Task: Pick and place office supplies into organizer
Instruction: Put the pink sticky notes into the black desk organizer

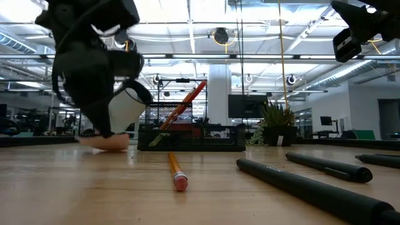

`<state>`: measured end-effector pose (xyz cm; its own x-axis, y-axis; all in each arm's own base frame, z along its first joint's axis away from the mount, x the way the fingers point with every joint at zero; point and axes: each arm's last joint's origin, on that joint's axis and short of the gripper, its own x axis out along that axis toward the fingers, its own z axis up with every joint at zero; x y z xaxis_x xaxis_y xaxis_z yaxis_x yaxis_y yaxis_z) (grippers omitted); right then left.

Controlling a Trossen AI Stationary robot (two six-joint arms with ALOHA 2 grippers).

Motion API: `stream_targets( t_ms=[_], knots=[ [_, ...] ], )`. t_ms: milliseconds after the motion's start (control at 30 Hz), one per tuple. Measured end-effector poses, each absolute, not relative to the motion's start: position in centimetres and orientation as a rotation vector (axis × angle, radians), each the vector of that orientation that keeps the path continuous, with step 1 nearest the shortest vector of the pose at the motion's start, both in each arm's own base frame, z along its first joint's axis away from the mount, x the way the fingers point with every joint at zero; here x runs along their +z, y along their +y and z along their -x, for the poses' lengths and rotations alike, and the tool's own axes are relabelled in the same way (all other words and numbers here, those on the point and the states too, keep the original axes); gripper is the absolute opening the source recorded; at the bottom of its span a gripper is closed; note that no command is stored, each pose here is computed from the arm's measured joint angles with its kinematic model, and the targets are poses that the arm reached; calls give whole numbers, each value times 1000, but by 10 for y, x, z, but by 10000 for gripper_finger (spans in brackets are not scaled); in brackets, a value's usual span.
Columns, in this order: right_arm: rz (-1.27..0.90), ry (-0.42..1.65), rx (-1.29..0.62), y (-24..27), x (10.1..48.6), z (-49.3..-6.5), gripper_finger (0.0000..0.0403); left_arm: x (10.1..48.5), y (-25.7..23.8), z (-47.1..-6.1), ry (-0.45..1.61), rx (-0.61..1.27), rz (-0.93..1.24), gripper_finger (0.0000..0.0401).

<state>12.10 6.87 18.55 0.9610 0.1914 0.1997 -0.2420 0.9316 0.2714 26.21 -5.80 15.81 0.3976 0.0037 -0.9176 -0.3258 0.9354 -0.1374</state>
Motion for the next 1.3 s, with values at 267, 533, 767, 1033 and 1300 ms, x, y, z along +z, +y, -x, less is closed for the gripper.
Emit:
stream_targets(
  t_ms=[267,533,767,1033,1300],
  knots=[
    [-298,-170,223,69,185,-121,89,181,-66,-259,1078,204,346,1],
    [-298,-172,223,69,185,-121,89,212,-76,-276,973,182,364,1],
    [-298,-171,223,69,185,-121,89,235,-79,-296,903,153,311,0],
    [-297,-170,222,69,185,-121,89,245,-70,-347,907,157,184,0],
    [-298,-171,223,69,185,-121,89,245,-49,-396,923,137,80,0]
  ],
)
